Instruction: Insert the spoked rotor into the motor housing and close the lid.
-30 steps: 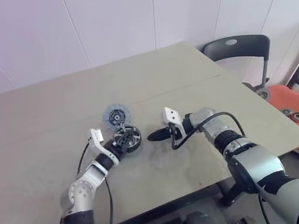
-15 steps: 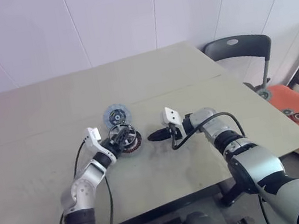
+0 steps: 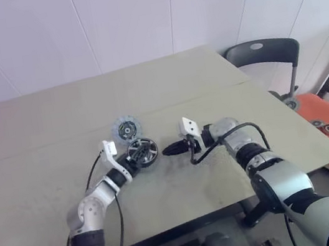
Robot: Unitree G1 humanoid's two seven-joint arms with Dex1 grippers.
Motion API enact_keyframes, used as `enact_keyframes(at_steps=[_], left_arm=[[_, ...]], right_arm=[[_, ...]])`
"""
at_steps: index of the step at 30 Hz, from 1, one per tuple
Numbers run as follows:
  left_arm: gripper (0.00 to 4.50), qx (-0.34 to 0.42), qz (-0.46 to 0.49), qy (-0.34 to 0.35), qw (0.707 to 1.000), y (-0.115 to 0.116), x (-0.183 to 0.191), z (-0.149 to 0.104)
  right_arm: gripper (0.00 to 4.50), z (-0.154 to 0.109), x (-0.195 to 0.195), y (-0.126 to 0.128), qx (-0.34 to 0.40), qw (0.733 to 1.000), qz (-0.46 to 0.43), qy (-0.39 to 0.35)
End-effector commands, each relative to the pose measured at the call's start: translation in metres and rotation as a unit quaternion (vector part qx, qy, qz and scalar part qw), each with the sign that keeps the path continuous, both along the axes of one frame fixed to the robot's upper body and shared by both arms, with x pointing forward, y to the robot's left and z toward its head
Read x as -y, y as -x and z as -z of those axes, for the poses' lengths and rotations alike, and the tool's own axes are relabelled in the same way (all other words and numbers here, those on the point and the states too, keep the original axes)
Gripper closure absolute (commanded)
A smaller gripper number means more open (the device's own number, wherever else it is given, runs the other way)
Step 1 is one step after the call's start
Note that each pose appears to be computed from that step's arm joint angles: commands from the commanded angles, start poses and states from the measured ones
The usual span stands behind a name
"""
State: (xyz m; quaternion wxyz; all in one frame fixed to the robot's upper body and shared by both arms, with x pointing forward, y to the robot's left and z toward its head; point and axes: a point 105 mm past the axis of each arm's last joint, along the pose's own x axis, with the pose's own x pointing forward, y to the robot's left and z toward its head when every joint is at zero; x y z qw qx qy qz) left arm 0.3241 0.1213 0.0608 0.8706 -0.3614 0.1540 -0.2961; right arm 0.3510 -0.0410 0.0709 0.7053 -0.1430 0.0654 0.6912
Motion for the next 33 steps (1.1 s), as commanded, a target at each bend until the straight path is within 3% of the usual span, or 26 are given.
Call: enact_keyframes(at_steps=[1, 19, 31, 33], left_arm=[[2.51, 0.0, 0.012, 0.007, 1.0, 0.002, 0.004, -0.001], [2.51, -0.008, -0.072, -0.03, 0.997, -0.015, -0.022, 0.012], [2.51, 0.006, -0.056, -0.036, 0.998, -0.015, -0.013, 0.012], [2.03, 0.009, -0.058, -0.045, 0.997, -0.015, -0.014, 0.012]], right_arm=[[4.5, -0.028, -0.004, -0.006, 0.048, 0.998, -0.018, -0.026], [4.5, -0.02, -0.004, -0.006, 0.053, 0.999, -0.01, -0.005], [4.5, -0.017, -0.002, -0.007, 0.053, 0.999, -0.004, 0.002], [4.5, -0.017, -0.002, -0.007, 0.053, 0.999, -0.002, 0.003]])
